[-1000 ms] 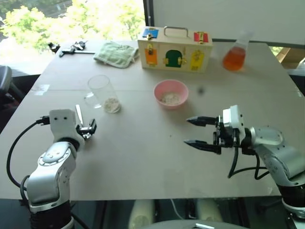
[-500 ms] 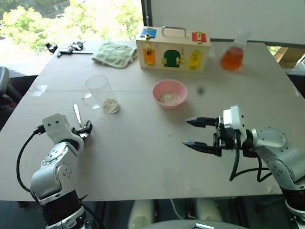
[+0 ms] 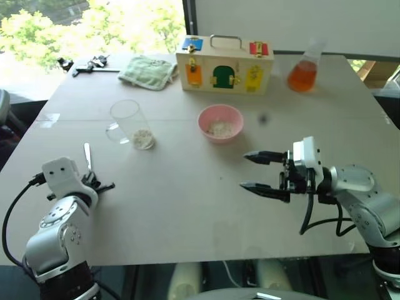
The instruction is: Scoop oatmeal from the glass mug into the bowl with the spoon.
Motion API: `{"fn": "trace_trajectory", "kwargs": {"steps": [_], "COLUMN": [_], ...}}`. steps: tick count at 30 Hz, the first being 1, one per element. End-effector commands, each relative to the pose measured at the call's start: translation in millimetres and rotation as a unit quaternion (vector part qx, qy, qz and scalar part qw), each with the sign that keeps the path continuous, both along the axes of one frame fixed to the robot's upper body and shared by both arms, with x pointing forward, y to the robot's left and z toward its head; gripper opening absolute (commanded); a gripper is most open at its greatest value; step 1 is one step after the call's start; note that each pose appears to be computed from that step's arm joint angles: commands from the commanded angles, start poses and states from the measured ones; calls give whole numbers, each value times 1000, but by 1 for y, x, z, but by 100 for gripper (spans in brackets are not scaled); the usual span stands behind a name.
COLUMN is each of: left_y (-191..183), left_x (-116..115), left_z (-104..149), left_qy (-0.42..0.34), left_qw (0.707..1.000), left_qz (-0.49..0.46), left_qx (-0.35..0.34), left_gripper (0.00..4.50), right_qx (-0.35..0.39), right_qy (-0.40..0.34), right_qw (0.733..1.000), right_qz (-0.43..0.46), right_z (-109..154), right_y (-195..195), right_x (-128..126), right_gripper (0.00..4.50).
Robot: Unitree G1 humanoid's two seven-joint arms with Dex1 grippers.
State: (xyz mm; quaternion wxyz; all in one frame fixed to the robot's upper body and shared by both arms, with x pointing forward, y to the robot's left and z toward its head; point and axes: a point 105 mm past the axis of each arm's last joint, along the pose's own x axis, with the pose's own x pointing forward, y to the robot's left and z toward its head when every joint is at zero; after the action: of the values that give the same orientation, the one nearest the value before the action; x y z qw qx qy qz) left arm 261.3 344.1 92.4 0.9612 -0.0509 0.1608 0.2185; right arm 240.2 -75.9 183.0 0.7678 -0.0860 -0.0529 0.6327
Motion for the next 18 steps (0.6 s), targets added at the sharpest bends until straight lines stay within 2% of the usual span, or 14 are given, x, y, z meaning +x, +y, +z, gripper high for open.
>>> {"fn": "trace_trajectory", "kwargs": {"steps": [1, 3, 8, 10, 14, 18], "left_y": [5, -6, -55, -77, -121, -175], "left_x": [-15, -25, -61, -71, -70, -54], "left_z": [3, 10, 6, 7, 9, 9], "left_qy": [-37, -78, -103, -119, -135, -143], "left_qw": [999, 994, 966, 948, 910, 851], "left_qz": [-12, -63, -228, -289, -388, -500], "left_qx": [17, 32, 65, 67, 58, 72], "left_gripper": [6, 6, 6, 6, 6, 6], "right_qx": [8, 10, 26, 7, -9, 14], "right_qy": [-14, -12, 11, 45, 120, 243], "right_qw": [1000, 1000, 1000, 998, 991, 968], "right_qz": [8, 9, -1, -36, -58, -64], "right_z": [8, 8, 8, -5, -33, -48], "right_y": [2, 2, 3, 1, 6, 29], "right_x": [-3, -3, 2, 14, 14, 10], "right_gripper": [332, 332, 332, 332, 332, 332]}}
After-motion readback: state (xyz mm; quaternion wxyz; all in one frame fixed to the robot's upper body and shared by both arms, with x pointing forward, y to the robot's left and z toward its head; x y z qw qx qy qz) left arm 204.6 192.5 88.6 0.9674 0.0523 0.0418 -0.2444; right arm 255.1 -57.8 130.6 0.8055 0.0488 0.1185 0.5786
